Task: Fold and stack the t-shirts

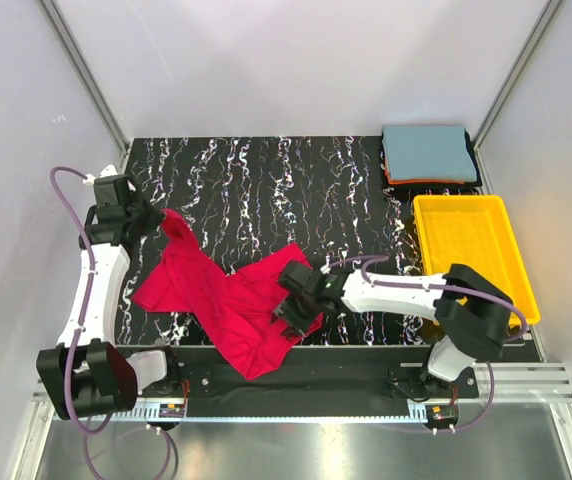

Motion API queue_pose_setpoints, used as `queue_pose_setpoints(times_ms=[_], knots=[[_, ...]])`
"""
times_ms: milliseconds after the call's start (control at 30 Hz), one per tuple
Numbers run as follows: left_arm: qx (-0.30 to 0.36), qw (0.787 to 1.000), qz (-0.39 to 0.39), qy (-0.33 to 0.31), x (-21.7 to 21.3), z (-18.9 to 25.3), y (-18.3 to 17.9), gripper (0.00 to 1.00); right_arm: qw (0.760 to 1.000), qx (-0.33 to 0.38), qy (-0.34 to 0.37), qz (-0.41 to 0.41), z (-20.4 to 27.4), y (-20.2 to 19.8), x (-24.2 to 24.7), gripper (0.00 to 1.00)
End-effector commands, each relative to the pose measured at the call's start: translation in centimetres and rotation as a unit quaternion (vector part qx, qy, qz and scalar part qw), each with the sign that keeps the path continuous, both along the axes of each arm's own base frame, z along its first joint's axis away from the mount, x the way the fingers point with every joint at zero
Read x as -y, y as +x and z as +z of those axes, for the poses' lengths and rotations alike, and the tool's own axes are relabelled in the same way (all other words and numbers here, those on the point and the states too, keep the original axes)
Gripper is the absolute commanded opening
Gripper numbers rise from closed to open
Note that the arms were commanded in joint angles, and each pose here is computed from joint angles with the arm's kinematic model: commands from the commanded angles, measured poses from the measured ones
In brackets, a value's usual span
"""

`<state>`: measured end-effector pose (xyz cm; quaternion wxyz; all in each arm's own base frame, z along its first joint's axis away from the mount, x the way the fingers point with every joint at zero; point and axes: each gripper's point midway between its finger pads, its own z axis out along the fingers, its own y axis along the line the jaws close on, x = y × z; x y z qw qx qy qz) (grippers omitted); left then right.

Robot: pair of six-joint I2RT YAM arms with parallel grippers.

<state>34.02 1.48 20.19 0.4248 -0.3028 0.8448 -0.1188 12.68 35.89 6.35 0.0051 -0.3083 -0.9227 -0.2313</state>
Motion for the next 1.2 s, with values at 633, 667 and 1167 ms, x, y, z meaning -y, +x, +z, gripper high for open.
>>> queue_pose_setpoints(times_ms=[633, 667, 1167], knots=[[0.049, 0.996, -0.061, -0.048, 1.7, 0.8, 1.3, 0.00, 0.989, -0.098, 0.030, -0.105, -2.0, -1.9, -6.8, 0.50], [0.051, 0.996, -0.061, -0.047, 1.7, 0.9, 1.3, 0.00, 0.989, -0.100, 0.029, -0.106, -2.3, -1.9, -6.9, 0.49], [0.053, 0.996, -0.058, -0.050, 1.6, 0.9, 1.4, 0.00, 0.988, -0.048, 0.014, -0.148, -2.7, -0.2, -4.5, 0.43]])
